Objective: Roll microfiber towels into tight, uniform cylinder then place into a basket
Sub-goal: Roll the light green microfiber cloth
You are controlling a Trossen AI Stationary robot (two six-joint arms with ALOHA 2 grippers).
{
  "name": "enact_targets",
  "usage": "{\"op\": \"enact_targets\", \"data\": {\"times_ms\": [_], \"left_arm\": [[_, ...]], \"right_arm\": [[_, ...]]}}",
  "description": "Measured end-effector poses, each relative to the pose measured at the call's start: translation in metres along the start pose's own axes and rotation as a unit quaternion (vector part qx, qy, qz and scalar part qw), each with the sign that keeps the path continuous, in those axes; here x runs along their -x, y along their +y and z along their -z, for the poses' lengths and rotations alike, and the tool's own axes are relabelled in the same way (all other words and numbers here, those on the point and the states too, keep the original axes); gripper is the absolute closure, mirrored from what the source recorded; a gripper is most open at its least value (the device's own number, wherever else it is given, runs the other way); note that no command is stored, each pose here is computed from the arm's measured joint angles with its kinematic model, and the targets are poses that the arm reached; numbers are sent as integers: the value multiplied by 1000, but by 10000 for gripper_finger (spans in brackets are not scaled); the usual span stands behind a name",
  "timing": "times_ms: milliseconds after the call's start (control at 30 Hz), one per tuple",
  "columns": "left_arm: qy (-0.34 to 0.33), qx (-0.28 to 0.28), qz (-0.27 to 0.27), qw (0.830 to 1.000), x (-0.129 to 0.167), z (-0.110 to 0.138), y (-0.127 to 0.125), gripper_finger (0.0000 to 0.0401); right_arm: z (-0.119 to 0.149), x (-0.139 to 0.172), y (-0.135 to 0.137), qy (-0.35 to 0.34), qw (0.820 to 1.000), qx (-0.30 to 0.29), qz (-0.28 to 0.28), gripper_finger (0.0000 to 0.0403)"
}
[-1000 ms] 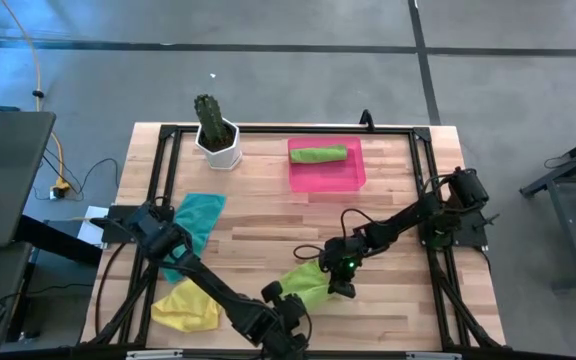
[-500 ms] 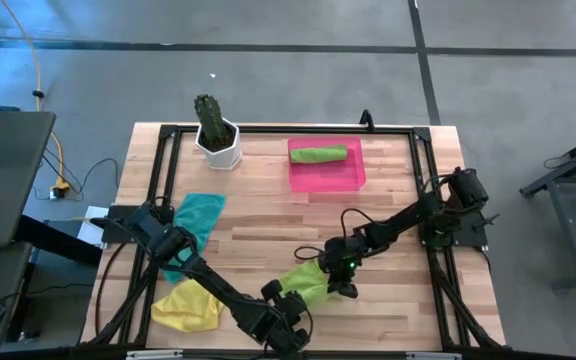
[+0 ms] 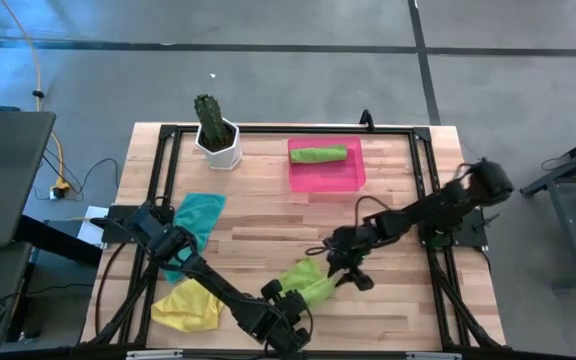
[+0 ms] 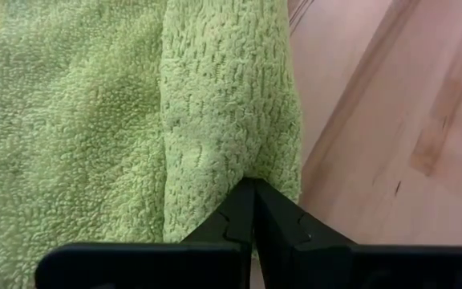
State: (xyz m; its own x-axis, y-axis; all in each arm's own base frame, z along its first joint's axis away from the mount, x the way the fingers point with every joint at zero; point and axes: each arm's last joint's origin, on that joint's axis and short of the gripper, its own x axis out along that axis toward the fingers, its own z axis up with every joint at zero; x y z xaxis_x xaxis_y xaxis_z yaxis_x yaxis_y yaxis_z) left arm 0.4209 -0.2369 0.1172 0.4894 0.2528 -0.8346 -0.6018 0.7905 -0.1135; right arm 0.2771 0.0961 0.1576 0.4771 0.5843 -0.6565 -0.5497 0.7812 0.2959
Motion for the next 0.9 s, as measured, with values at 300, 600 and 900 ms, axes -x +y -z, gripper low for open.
{"op": "enact_targets", "data": {"times_ms": [300,600,900], "left_arm": [[5,-9,1,1000,-2,-3,2,401],[32,1,9,999,-7,-12,6,401],[52,5,18,998,-10,-16,8,401]], "right_arm": [[3,-2,71,-42,966,233,108,277],[20,-30,84,-10,940,298,165,285],[27,-43,80,5,939,306,157,285]]}}
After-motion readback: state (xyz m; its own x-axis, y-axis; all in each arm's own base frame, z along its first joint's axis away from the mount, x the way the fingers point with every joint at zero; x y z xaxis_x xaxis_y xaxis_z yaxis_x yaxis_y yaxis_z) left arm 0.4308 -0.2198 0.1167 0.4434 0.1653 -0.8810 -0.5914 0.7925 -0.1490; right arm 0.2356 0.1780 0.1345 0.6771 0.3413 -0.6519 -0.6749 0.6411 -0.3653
